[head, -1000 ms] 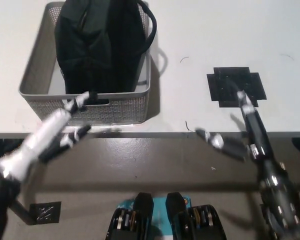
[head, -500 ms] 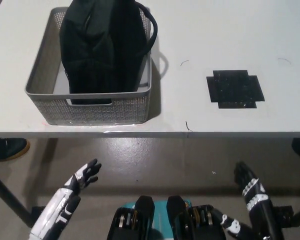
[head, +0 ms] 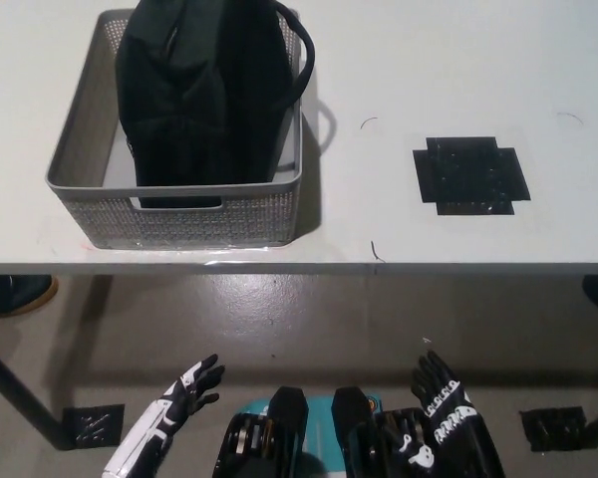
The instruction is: Use both hands to pick up a lunch bag on the right hand side and place it into a container on the left hand side
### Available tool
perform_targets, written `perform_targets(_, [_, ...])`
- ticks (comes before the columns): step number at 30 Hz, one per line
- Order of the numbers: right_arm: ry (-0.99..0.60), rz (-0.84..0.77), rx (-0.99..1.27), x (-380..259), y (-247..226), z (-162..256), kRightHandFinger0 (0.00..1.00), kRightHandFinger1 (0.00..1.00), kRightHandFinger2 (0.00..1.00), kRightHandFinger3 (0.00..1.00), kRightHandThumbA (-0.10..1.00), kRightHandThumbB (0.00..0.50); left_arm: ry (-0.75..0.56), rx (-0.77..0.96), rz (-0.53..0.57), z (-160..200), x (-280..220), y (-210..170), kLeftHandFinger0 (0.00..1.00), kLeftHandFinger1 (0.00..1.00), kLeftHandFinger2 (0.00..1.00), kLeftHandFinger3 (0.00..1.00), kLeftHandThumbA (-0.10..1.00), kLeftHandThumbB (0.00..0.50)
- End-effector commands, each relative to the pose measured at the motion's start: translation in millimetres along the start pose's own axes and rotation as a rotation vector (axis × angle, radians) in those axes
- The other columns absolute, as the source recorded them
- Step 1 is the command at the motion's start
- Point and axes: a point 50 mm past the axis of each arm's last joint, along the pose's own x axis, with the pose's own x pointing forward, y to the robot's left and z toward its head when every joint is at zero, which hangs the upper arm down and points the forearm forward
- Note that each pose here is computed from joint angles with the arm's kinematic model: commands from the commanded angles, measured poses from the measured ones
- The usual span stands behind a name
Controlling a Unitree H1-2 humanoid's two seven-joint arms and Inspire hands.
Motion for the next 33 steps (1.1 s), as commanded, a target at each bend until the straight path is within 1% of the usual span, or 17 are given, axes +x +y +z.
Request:
perform_targets(1, [-0.079, 0.057, 0.059, 9.1, 9.9, 5.8, 1.00, 1.00, 1.00, 1.00, 1.00, 0.193, -0.013, 0.017, -0.008, 4.4, -0.9, 4.3, 1.00, 1.00, 1.00, 1.00, 1.00, 0.311])
perform_targets(3, [-0.077, 0.055, 0.057, 10.4, 10.2, 7.2, 1.00, 1.00, 1.00, 1.00, 1.00, 0.201, -0.021, 0.020, -0.005, 4.6, 0.3, 3.3, 1.00, 1.00, 1.00, 1.00, 1.00, 0.297])
perform_targets(4, [-0.073, 0.056, 0.059, 10.5, 10.1, 7.1, 1.00, 1.00, 1.00, 1.00, 1.00, 0.201, -0.021, 0.026, -0.007, 4.1, 0.0, 3.2, 1.00, 1.00, 1.00, 1.00, 1.00, 0.308])
perform_targets(5, [-0.070, 0.056, 0.062, 10.4, 10.4, 6.8, 1.00, 1.00, 1.00, 1.00, 1.00, 0.197, -0.019, 0.036, -0.013, 3.5, -0.5, 3.6, 1.00, 1.00, 1.00, 1.00, 1.00, 0.302])
perform_targets(7, [-0.071, 0.053, 0.061, 10.9, 10.1, 6.8, 1.00, 1.00, 1.00, 1.00, 1.00, 0.214, -0.021, 0.048, -0.017, 3.3, 0.4, 2.8, 1.00, 1.00, 1.00, 1.00, 1.00, 0.294])
perform_targets(8, [-0.072, 0.050, 0.064, 10.6, 10.9, 7.1, 1.00, 1.00, 1.00, 1.00, 1.00, 0.212, -0.021, 0.052, -0.019, 3.1, 0.4, 2.6, 1.00, 1.00, 1.00, 1.00, 1.00, 0.292])
perform_targets(9, [-0.076, 0.051, 0.062, 10.2, 11.4, 6.7, 1.00, 1.00, 1.00, 1.00, 1.00, 0.203, -0.023, 0.059, -0.025, 2.9, 0.4, 2.4, 1.00, 1.00, 1.00, 1.00, 1.00, 0.294])
perform_targets(13, [-0.078, 0.049, 0.061, 10.4, 11.6, 5.2, 1.00, 1.00, 1.00, 1.00, 1.00, 0.206, -0.023, 0.074, -0.032, 4.6, 0.6, 2.7, 1.00, 1.00, 1.00, 1.00, 1.00, 0.300])
perform_targets(14, [-0.076, 0.046, 0.061, 10.3, 11.8, 5.2, 1.00, 1.00, 1.00, 1.00, 1.00, 0.217, -0.023, 0.075, -0.032, 4.1, 0.5, 3.0, 1.00, 1.00, 1.00, 1.00, 1.00, 0.300])
perform_targets(16, [-0.074, 0.044, 0.066, 11.0, 12.8, 5.9, 1.00, 1.00, 1.00, 1.00, 1.00, 0.214, -0.026, 0.080, -0.035, 5.0, 1.4, 4.7, 1.00, 1.00, 1.00, 1.00, 1.00, 0.302])
perform_targets(19, [-0.076, 0.047, 0.065, 12.6, 13.2, 6.0, 1.00, 1.00, 1.00, 1.00, 1.00, 0.224, -0.026, 0.083, -0.033, 6.0, 2.1, 5.7, 1.00, 1.00, 1.00, 1.00, 1.00, 0.303])
perform_targets(24, [-0.076, 0.045, 0.062, 12.7, 13.8, 6.8, 1.00, 1.00, 1.00, 1.00, 1.00, 0.214, -0.025, 0.094, -0.033, 7.2, 2.3, 6.2, 1.00, 1.00, 1.00, 1.00, 1.00, 0.309])
perform_targets(25, [-0.080, 0.046, 0.055, 13.4, 13.8, 7.3, 1.00, 1.00, 1.00, 1.00, 1.00, 0.226, -0.026, 0.093, -0.034, 7.8, 3.3, 6.4, 1.00, 1.00, 1.00, 1.00, 1.00, 0.312])
perform_targets(32, [-0.075, 0.049, 0.052, 12.6, 13.7, 7.3, 1.00, 1.00, 1.00, 1.00, 1.00, 0.230, -0.023, 0.081, -0.036, 7.2, 3.6, 6.2, 1.00, 1.00, 1.00, 1.00, 1.00, 0.305])
perform_targets(33, [-0.076, 0.052, 0.053, 12.5, 13.6, 7.3, 1.00, 1.00, 1.00, 1.00, 1.00, 0.224, -0.022, 0.081, -0.036, 7.3, 3.6, 6.2, 1.00, 1.00, 1.00, 1.00, 1.00, 0.304])
